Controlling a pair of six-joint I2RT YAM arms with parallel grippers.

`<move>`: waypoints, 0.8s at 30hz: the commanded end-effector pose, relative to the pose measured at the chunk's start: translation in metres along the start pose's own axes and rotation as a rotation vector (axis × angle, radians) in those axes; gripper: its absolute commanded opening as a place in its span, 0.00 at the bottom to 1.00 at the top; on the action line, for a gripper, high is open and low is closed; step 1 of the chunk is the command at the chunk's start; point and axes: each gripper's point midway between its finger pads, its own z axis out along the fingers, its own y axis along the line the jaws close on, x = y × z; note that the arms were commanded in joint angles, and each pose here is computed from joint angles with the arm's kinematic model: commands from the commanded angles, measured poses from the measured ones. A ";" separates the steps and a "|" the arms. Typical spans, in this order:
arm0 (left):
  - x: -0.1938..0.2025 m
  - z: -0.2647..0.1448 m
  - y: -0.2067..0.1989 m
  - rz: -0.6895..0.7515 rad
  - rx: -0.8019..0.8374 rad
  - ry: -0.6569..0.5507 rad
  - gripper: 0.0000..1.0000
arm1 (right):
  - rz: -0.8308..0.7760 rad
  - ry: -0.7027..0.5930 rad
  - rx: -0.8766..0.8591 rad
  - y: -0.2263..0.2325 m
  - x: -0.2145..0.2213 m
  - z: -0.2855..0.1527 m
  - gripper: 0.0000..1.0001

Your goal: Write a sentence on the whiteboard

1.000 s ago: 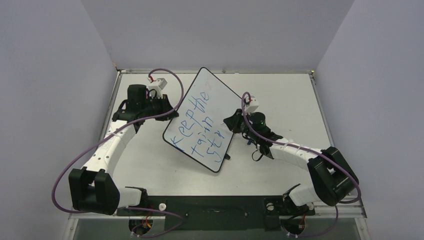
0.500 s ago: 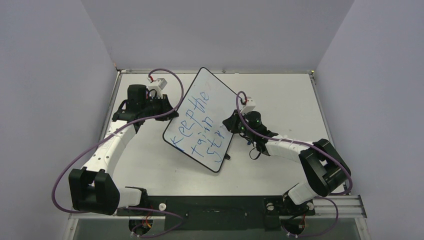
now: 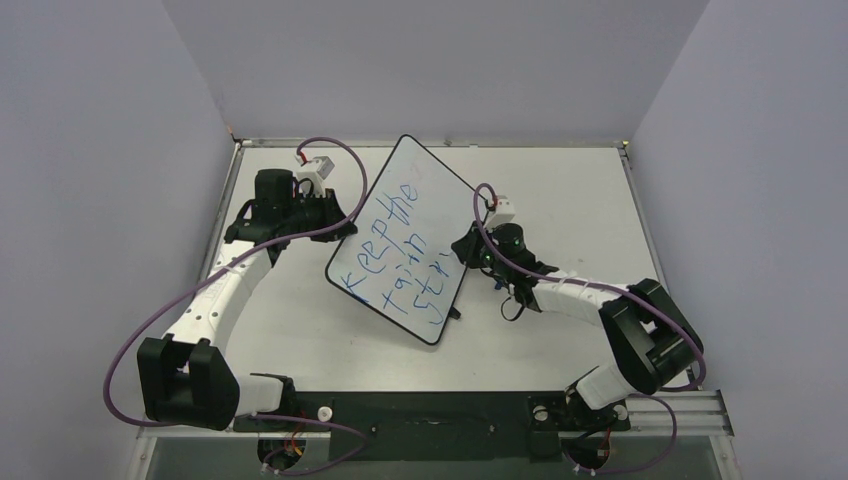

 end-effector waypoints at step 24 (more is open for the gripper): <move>0.003 -0.002 -0.016 0.060 0.055 0.002 0.00 | -0.010 -0.004 -0.061 0.033 -0.022 0.012 0.00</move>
